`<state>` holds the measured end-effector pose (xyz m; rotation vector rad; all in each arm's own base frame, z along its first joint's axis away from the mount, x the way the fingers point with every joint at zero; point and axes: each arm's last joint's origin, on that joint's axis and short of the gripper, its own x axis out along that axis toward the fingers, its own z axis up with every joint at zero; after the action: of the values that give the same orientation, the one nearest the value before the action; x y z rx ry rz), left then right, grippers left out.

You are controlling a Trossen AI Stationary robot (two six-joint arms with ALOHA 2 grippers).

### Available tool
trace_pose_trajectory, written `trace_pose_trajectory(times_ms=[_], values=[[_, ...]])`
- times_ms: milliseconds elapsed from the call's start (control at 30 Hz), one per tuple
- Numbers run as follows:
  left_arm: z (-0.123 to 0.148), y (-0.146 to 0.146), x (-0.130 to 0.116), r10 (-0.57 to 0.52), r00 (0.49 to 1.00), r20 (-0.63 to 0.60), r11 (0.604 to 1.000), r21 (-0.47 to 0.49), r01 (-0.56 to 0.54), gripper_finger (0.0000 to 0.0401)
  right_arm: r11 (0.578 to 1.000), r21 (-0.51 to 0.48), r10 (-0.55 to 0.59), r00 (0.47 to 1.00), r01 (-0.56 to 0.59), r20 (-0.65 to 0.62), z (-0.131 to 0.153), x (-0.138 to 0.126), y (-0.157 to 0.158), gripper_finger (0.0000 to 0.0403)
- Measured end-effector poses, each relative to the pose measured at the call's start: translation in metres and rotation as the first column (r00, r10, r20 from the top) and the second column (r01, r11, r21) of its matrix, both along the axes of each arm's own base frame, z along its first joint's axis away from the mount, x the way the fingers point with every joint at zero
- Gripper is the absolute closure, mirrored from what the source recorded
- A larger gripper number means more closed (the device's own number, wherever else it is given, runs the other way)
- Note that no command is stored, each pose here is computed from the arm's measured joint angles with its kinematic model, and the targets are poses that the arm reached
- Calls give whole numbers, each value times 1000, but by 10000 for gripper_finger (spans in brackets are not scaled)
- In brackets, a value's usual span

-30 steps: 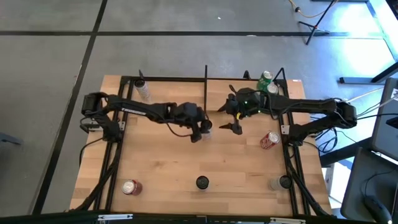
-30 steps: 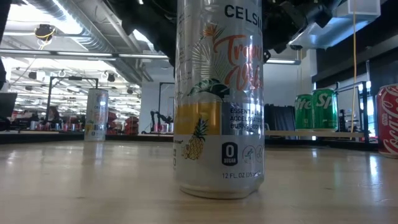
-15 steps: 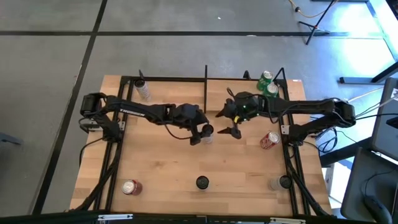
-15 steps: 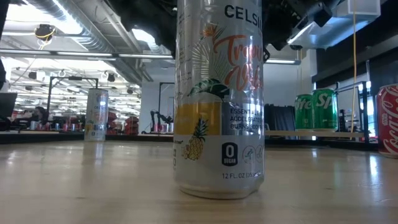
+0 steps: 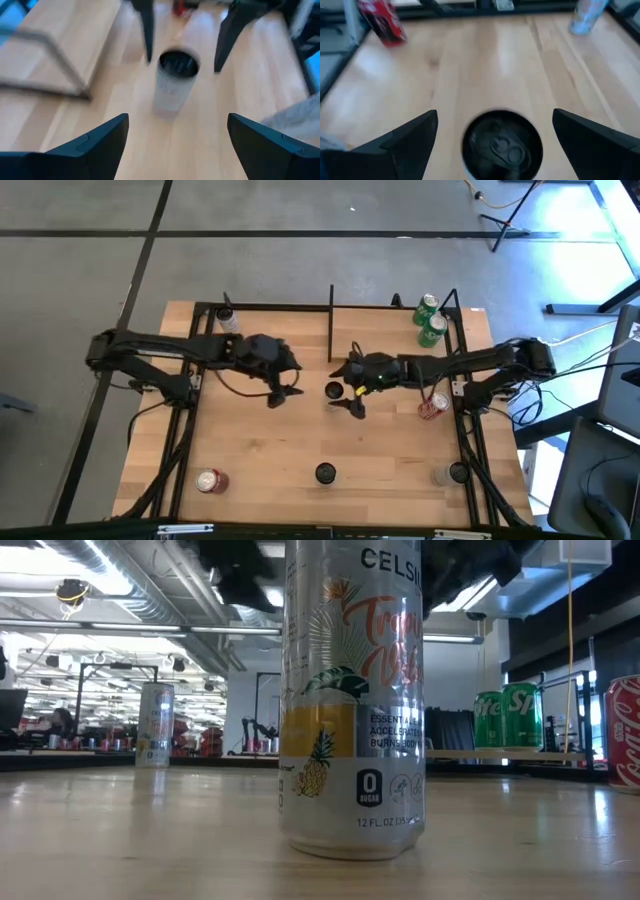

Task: Place canned beverage on shelf
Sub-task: Put the top white pink soda can on the shelf

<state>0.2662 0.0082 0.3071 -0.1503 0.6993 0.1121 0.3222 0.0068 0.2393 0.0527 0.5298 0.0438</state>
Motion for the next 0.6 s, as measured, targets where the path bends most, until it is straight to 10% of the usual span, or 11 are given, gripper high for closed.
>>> trace_pose_trajectory(times_ms=[300,600], values=[[12,-15,-18,38,999,13,999,20,-39,75,999,8,-44,995,45,-91,-24,8,2,40],[14,-20,-23,10,1000,15,998,-59,-9,75,996,14,-91,992,93,-92,-17,3,1,192]])
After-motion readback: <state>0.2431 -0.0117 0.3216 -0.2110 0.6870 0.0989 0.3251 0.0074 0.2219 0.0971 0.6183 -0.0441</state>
